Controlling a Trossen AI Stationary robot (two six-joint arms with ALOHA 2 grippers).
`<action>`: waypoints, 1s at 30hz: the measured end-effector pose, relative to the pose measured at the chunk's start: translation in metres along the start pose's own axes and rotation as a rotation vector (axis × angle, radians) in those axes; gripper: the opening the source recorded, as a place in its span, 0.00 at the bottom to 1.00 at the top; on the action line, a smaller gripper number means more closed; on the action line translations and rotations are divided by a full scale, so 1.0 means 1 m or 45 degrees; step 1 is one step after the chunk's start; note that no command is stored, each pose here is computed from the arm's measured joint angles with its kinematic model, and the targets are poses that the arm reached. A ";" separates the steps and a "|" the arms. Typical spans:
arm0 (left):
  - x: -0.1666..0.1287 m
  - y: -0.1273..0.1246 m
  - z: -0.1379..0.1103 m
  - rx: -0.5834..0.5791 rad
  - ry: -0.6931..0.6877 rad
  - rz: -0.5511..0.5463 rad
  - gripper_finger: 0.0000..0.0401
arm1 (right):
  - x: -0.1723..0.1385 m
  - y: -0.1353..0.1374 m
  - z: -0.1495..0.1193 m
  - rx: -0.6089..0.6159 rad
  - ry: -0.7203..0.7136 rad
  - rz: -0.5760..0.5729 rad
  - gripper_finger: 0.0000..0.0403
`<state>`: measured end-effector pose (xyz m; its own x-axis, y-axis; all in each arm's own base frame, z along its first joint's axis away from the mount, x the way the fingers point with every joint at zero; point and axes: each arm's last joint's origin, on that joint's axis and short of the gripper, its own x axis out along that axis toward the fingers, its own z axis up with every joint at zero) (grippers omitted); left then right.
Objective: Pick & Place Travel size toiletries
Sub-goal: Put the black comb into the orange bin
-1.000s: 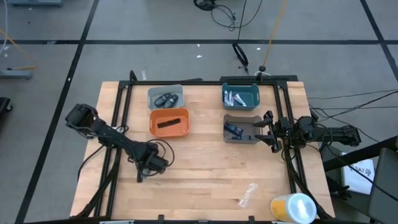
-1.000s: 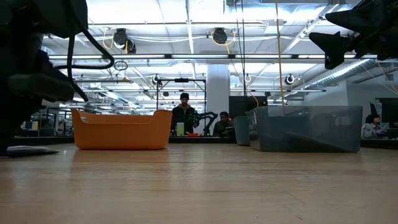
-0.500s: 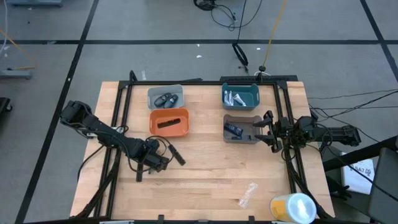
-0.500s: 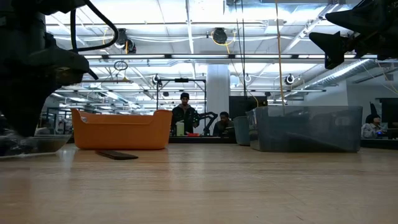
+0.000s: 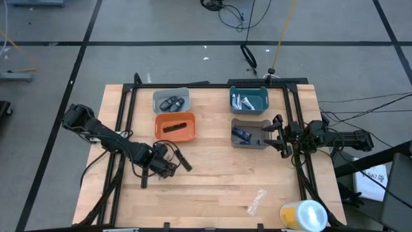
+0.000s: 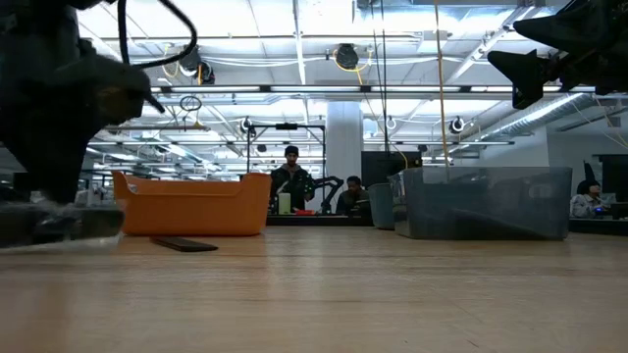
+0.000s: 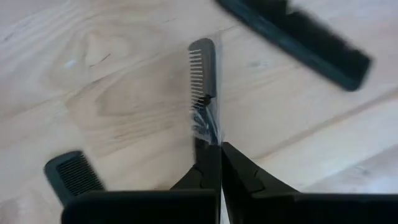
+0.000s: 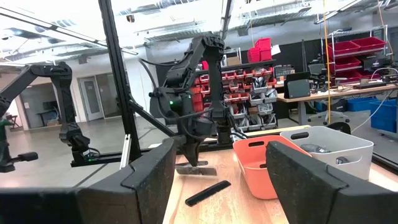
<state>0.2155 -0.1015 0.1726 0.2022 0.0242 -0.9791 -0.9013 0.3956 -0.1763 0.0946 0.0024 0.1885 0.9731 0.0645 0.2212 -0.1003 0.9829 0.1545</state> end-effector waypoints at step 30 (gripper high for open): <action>-0.114 -0.032 0.098 0.868 -0.390 0.238 0.00 | 0.000 0.000 0.000 0.000 0.001 0.000 0.59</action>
<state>0.2591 -0.0269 0.2996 0.2564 0.3599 -0.8971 -0.5155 0.8360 0.1880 0.0946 0.0024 0.1884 0.9732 0.0646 0.2206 -0.1003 0.9829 0.1544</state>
